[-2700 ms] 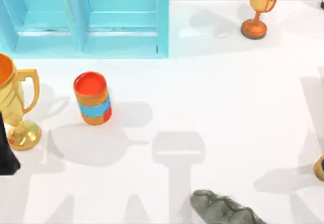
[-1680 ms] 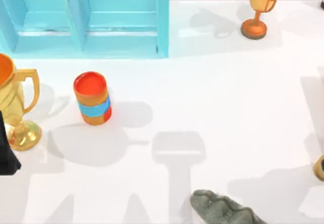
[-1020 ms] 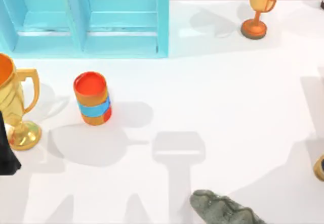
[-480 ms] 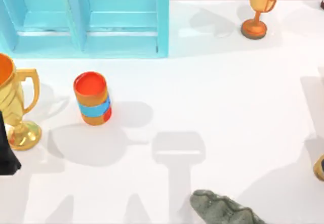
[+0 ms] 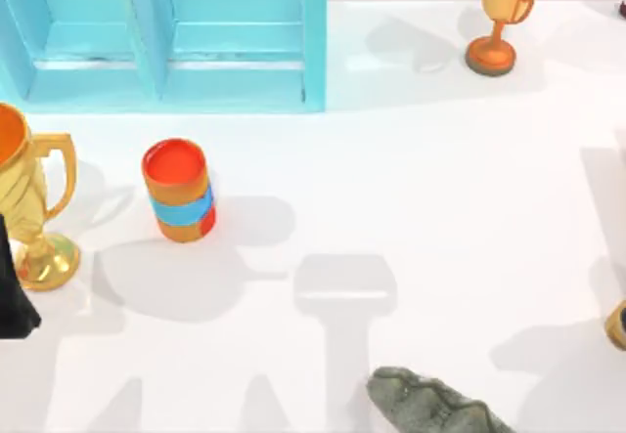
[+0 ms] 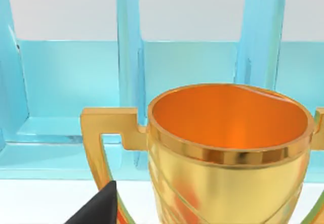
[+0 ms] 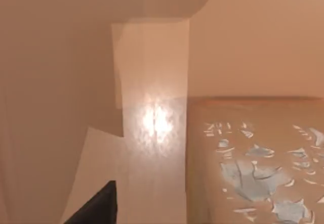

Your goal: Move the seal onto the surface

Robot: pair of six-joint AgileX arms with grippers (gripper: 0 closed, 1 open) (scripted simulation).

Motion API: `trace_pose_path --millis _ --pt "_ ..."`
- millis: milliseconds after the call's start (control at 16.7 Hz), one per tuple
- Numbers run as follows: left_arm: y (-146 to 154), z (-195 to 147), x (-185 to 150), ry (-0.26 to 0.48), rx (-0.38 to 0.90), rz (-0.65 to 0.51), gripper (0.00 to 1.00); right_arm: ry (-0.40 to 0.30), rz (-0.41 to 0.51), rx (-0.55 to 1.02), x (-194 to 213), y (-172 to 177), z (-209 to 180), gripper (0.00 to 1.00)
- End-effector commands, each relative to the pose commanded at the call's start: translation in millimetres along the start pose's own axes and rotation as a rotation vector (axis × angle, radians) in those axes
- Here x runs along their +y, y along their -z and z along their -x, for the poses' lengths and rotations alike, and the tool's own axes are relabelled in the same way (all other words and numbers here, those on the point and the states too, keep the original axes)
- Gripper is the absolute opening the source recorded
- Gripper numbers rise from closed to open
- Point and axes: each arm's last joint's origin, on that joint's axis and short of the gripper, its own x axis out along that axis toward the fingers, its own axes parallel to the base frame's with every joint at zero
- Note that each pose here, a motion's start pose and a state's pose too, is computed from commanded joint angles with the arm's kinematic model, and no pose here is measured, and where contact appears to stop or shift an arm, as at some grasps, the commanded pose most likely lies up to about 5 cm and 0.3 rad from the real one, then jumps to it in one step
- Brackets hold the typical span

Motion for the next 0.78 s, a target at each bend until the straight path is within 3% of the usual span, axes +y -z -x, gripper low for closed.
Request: trace_pose_path --millis 240,780 --pt "0.0 0.0 0.0 0.0 0.0 0.0 1.0 0.0 0.0 0.001 0.1 0.2 -0.9 1.0" --pt "0.0 0.0 0.0 0.0 0.0 0.0 1.0 0.0 0.0 0.001 0.1 0.2 -0.9 0.32"
